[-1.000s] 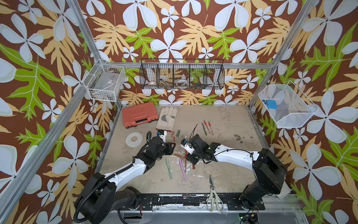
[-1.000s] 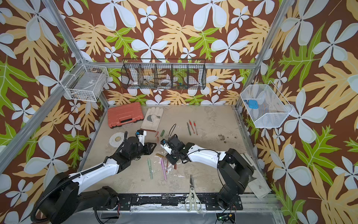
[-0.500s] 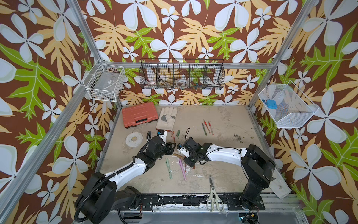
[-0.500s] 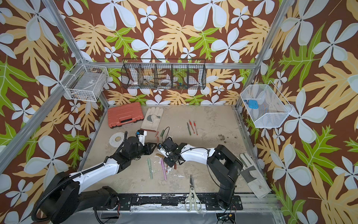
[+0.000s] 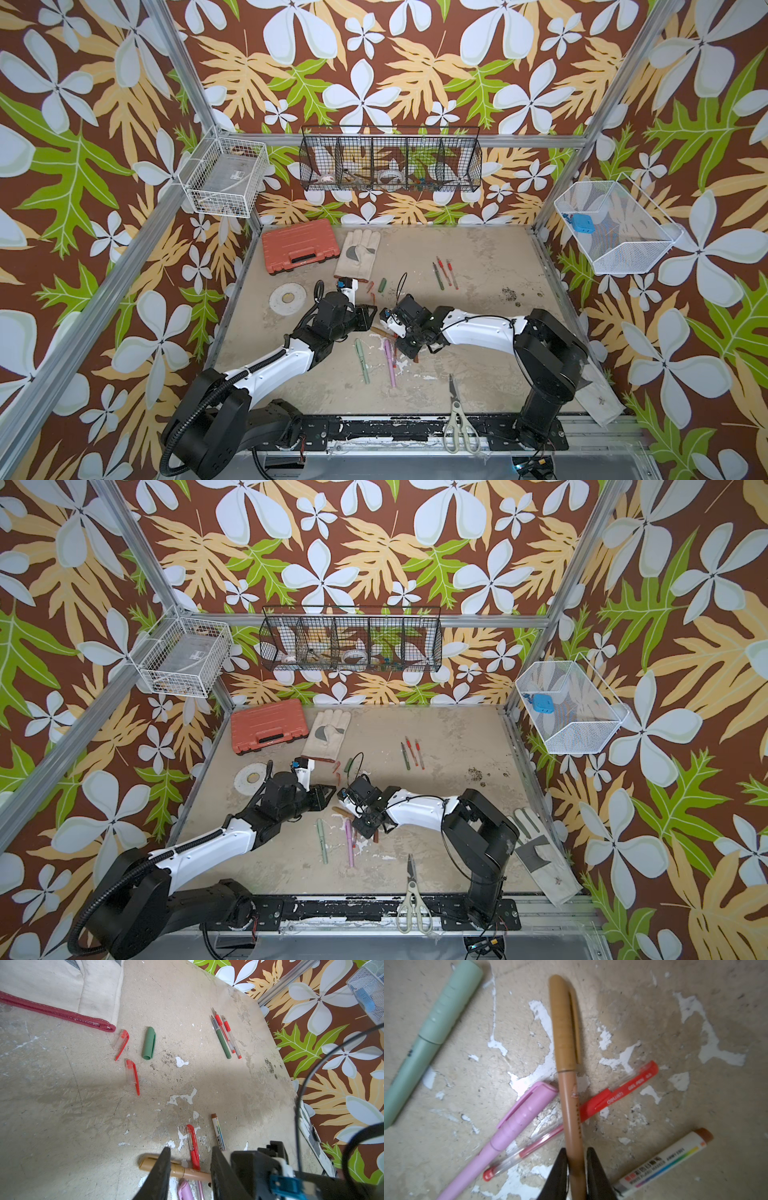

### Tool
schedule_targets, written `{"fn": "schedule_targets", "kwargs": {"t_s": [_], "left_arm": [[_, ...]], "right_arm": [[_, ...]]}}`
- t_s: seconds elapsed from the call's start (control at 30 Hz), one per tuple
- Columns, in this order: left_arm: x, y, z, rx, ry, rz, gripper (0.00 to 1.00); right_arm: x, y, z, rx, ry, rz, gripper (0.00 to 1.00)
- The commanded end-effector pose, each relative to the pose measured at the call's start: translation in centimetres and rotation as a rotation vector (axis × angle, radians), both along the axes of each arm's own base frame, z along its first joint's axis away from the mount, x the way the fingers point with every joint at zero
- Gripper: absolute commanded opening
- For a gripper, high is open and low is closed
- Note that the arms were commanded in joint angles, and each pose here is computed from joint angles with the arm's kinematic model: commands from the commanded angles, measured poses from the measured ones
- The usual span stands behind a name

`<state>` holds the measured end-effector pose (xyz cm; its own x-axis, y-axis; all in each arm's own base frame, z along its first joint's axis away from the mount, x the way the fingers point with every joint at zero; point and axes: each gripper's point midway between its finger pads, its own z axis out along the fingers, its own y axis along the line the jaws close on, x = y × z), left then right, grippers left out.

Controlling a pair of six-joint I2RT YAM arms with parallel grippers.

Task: Remove pen caps from pens
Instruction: Pick up the pen from the center of the table, then pass the pen.

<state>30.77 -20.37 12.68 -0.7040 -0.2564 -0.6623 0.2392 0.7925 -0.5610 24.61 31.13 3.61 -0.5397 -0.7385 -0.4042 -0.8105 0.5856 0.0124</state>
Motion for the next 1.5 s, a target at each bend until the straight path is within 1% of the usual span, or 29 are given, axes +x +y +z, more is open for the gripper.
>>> {"fn": "schedule_targets", "kwargs": {"t_s": [0.0,0.17,0.23,0.27,0.4,0.47,0.53,0.63,0.83,1.07,1.2,1.3,1.47], "left_arm": [[0.4,-0.1,0.6,-0.007,-0.019,0.003,0.35],[0.8,-0.5,2.4,-0.059,-0.056,0.0,0.36],[1.0,-0.7,3.7,-0.095,-0.083,-0.004,0.41],[1.0,-0.7,4.3,-0.119,-0.094,-0.003,0.45],[0.6,-0.8,7.1,-0.245,-0.153,-0.015,0.55],[0.5,-0.6,8.2,-0.299,-0.171,-0.011,0.57],[0.7,-0.7,8.7,-0.324,-0.174,-0.01,0.58],[1.0,-1.4,8.7,-0.361,-0.146,-0.031,0.58],[1.0,-2.5,9.4,-0.473,-0.14,-0.087,0.56],[1.1,-2.0,9.5,-0.474,-0.167,-0.061,0.54],[1.4,-1.3,9.6,-0.464,-0.187,-0.031,0.51],[1.4,-1.1,9.7,-0.475,-0.197,-0.024,0.45],[1.4,-1.0,9.7,-0.477,-0.204,-0.02,0.27]], "right_arm": [[0.2,0.4,1.7,0.043,-0.028,-0.007,0.12],[0.9,0.1,4.6,0.096,-0.096,-0.048,0.02],[1.5,0.0,5.8,0.126,-0.118,-0.072,0.0],[1.8,-0.1,6.4,0.146,-0.128,-0.083,0.0],[3.2,-0.4,8.0,0.218,-0.139,-0.125,0.0],[4.2,-0.7,8.9,0.258,-0.148,-0.15,0.0],[4.6,-0.5,9.6,0.303,-0.149,-0.152,0.0],[4.7,0.3,11.2,0.38,-0.162,-0.128,0.0],[3.4,2.1,13.7,0.523,-0.143,-0.049,0.0],[2.7,2.4,14.8,0.574,-0.127,-0.028,0.0],[2.3,2.4,14.9,0.592,-0.119,-0.021,0.0],[2.1,2.6,14.7,0.602,-0.106,-0.019,0.0],[1.9,2.7,14.8,0.615,-0.098,-0.016,0.0]]}}
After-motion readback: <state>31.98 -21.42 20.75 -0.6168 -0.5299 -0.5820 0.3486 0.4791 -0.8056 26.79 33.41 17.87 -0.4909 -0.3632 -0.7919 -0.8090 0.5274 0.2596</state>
